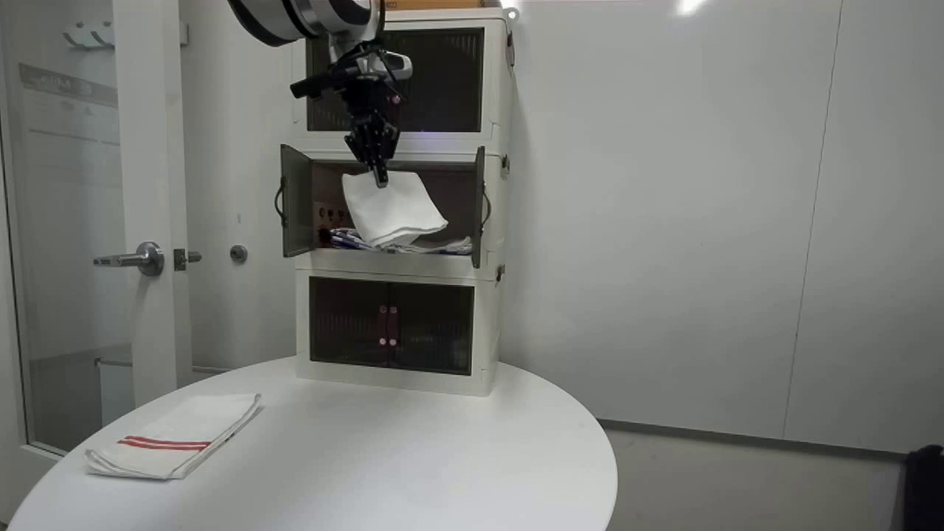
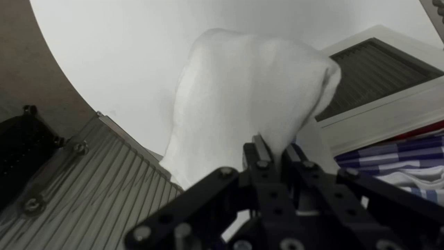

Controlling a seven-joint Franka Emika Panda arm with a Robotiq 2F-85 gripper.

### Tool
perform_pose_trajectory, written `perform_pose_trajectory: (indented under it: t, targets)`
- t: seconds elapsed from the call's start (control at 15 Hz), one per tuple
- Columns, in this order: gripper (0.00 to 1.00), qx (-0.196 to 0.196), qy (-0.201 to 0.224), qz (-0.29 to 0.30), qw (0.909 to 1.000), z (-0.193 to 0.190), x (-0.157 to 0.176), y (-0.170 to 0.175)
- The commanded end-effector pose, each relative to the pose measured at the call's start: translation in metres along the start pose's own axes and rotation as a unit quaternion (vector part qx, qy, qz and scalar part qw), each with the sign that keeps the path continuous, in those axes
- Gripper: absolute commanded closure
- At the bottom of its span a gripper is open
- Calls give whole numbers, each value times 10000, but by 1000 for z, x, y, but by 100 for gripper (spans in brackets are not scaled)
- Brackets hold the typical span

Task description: Put one towel in the middle cabinet, then close the right and left doors of the cabinet, respectively

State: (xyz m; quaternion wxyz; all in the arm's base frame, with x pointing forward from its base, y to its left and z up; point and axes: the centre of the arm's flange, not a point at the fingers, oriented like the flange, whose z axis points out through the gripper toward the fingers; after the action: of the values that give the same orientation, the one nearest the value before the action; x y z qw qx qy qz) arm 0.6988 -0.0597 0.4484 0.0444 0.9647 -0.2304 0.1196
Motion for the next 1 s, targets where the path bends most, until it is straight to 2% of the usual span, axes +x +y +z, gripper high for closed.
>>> perform_pose_trajectory:
  t: [0.0, 0.27, 0.6, 0.93]
  targets:
    - [96, 48, 491, 376, 9981, 0, 23, -14]
    - [96, 245, 977, 753, 9921, 2, 29, -26]
    - [96, 508, 1725, 951, 9791, 6, 34, -46]
    - [96, 541, 1886, 1131, 9740, 22, 37, -50]
